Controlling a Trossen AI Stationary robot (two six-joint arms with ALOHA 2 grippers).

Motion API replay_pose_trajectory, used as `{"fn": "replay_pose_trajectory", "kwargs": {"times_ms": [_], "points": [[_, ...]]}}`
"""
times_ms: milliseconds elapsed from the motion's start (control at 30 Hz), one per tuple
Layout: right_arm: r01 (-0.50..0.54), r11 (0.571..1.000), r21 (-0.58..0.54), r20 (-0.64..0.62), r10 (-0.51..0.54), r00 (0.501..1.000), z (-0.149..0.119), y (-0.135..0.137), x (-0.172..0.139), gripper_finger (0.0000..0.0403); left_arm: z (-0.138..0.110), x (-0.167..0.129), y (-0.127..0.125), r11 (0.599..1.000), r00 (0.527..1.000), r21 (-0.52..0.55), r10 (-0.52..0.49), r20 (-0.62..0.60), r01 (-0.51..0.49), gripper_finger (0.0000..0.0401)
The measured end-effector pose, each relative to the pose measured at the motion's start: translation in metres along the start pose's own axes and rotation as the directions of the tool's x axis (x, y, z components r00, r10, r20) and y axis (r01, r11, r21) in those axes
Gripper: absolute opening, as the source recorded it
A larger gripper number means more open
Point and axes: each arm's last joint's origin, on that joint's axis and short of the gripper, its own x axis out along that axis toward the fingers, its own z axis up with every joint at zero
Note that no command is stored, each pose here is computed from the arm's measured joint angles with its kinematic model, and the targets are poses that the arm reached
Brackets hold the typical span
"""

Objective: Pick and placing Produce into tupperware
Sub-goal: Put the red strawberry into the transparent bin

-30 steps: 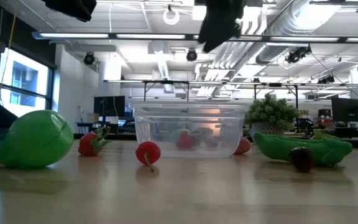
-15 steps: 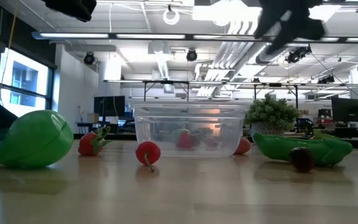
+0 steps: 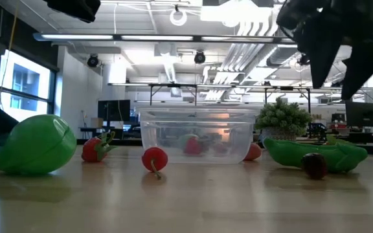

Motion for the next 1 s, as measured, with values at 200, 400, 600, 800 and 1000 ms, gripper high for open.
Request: {"fn": "replay_pose_trajectory", "kwargs": {"times_ms": [200,400,600,800,1000], "points": [[0.09,0.993,0.081,-0.032,-0.088,0.996,0.006,0.002,0.019,0.0194,0.0,0.0,0.0,1.0,1.0,0.0,0.0,0.0,0.0,0.0001],[0.108,0.989,0.098,-0.03,-0.105,0.994,0.011,0.008,0.037,0.0194,0.0,0.0,0.0,1.0,1.0,0.0,0.0,0.0,0.0,0.0001],[0.123,0.987,0.104,-0.037,-0.119,0.992,0.012,0.011,0.049,0.0194,0.0,0.0,0.0,1.0,1.0,0.0,0.0,0.0,0.0,0.0001],[0.138,0.98,0.141,-0.031,-0.135,0.99,0.01,0.011,0.055,0.0195,0.0,0.0,0.0,1.0,1.0,0.0,0.0,0.0,0.0,0.0001],[0.153,0.977,0.151,-0.027,-0.151,0.988,0.009,0.011,0.061,0.0215,0.0,0.0,0.0,1.0,1.0,0.0,0.0,0.0,0.0,0.0001]]}}
